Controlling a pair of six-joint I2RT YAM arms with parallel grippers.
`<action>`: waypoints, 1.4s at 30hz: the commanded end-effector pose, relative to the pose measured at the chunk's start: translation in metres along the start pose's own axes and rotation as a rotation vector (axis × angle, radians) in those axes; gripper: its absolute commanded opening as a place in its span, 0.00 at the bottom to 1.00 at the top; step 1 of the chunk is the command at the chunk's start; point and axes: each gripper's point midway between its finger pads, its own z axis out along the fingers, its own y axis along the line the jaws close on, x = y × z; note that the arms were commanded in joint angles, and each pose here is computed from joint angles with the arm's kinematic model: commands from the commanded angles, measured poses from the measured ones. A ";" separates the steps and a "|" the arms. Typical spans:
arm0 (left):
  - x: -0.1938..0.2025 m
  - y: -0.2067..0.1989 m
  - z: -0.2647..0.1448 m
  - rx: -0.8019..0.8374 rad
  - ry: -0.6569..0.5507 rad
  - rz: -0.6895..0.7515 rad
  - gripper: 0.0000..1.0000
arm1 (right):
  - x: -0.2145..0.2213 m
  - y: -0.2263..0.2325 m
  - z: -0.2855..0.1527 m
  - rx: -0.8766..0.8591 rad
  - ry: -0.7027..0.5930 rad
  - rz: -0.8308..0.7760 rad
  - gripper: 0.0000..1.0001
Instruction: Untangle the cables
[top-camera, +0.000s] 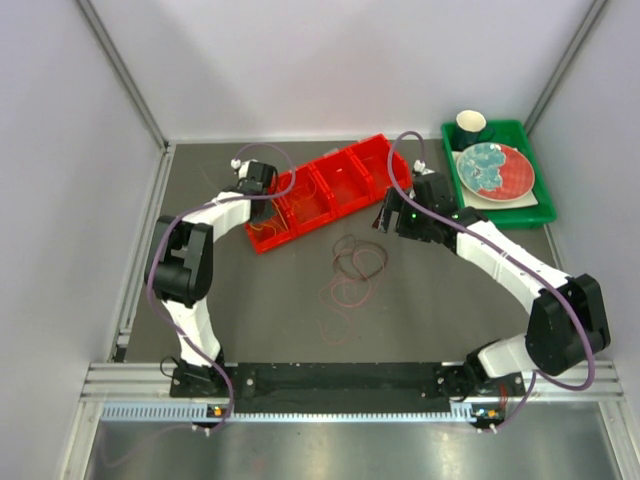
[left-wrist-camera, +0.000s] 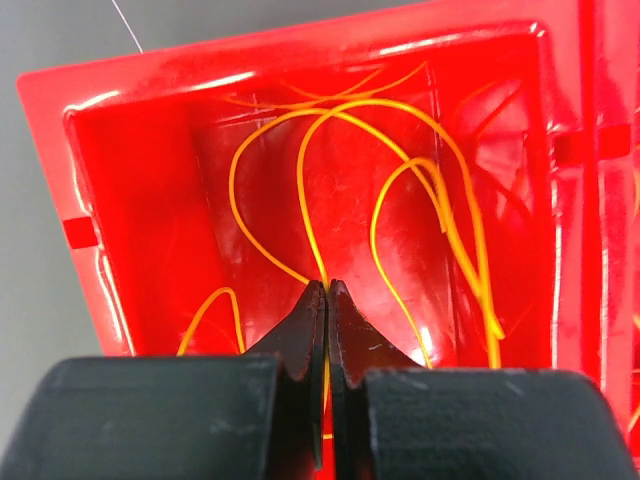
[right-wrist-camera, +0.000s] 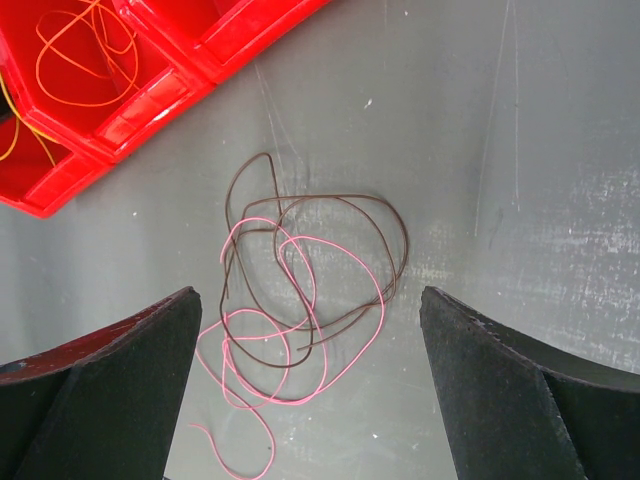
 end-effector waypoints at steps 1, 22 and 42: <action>-0.032 -0.008 -0.005 0.009 -0.082 -0.044 0.00 | -0.012 0.012 -0.004 -0.033 -0.045 -0.004 0.90; -0.069 -0.015 -0.054 0.030 -0.176 -0.015 0.46 | -0.011 0.014 -0.006 -0.043 -0.046 -0.004 0.89; -0.048 -0.094 -0.178 0.424 -0.229 0.055 0.70 | 0.041 0.010 0.008 -0.065 0.067 -0.055 0.88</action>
